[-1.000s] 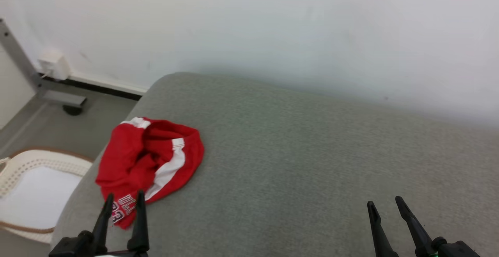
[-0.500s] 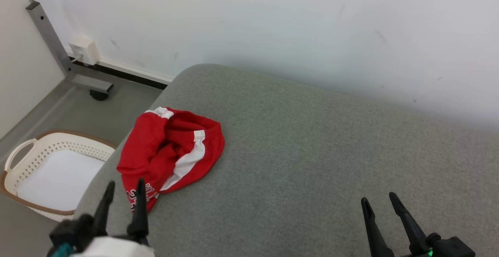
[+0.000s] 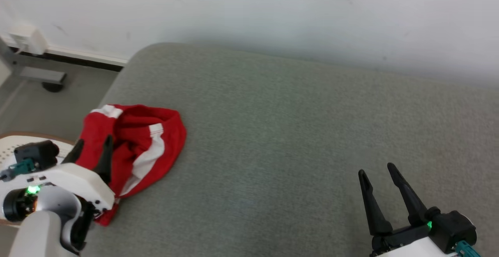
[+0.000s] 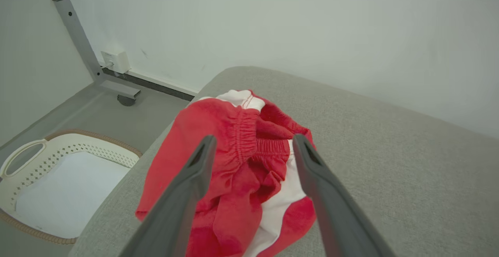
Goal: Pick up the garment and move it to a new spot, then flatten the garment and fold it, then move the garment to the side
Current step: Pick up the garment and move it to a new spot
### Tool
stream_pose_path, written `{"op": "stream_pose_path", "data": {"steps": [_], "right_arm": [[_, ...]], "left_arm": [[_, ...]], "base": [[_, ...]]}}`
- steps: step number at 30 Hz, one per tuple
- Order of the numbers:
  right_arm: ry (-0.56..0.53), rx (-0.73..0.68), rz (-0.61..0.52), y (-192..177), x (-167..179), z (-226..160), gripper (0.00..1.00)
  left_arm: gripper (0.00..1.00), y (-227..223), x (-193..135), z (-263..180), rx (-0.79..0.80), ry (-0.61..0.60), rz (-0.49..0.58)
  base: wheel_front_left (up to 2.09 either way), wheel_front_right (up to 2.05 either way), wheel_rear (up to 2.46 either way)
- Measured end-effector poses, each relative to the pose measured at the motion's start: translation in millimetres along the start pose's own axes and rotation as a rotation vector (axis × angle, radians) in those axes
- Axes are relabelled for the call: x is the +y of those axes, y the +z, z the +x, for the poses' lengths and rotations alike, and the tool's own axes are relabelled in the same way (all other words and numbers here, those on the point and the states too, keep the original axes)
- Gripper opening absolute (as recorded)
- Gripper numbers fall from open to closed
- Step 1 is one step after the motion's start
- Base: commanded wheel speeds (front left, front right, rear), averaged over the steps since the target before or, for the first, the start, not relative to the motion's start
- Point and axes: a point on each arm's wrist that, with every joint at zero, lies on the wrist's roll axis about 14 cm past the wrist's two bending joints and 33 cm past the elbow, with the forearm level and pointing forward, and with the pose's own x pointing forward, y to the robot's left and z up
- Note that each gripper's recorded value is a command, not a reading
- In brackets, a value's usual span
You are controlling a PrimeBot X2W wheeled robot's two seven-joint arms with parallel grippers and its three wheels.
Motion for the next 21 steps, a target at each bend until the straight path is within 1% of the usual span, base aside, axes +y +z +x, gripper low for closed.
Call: {"op": "stream_pose_path", "data": {"steps": [3, 5, 7, 9, 14, 15, 16, 17, 21], "right_arm": [[-0.04, 0.006, 0.002, -3.4, -14.9, -1.5, 1.0], [-0.068, 0.01, 0.003, -5.3, -25.1, -3.1, 1.0], [-0.092, 0.012, 0.004, -6.8, -34.1, -4.2, 1.0], [-0.11, 0.021, 0.006, -10.0, -40.3, -6.3, 1.0], [-0.153, 0.027, 0.005, -12.2, -54.2, -11.6, 1.0], [-0.161, 0.027, 0.005, -12.2, -56.4, -12.9, 1.0], [-0.168, 0.027, 0.004, -11.9, -58.2, -14.1, 1.0], [-0.173, 0.026, 0.004, -11.7, -59.4, -15.1, 1.0], [-0.18, 0.02, 0.003, -9.2, -60.2, -16.5, 1.0]], "left_arm": [[1.0, -19.1, -3.7, 18.1, 0.093, -0.011, 0.006], [1.0, -30.9, -0.7, 28.8, 0.145, -0.001, 0.018], [1.0, -39.8, 0.6, 41.1, 0.187, 0.008, 0.003], [1.0, -54.5, 2.8, 49.4, 0.244, 0.018, 0.011], [1.0, -69.8, 1.1, 69.0, 0.273, 0.034, -0.006], [0.5, -72.7, -1.0, 71.3, 0.277, 0.032, -0.007], [0.2, -75.5, -2.3, 72.7, 0.281, 0.031, -0.008], [0.0, -77.4, -1.6, 73.8, 0.282, 0.035, -0.01], [0.0, -79.7, 2.8, 74.4, 0.288, 0.042, -0.011]], "base": [[0.0, 0.0, 0.0], [0.0, 0.0, 0.0], [0.0, 0.0, 0.0], [0.0, 0.0, 0.0], [0.0, 0.0, 0.0], [0.0, 0.0, 0.0], [0.0, 0.0, 0.0], [0.0, 0.0, 0.0], [0.0, 0.0, 0.0]]}}
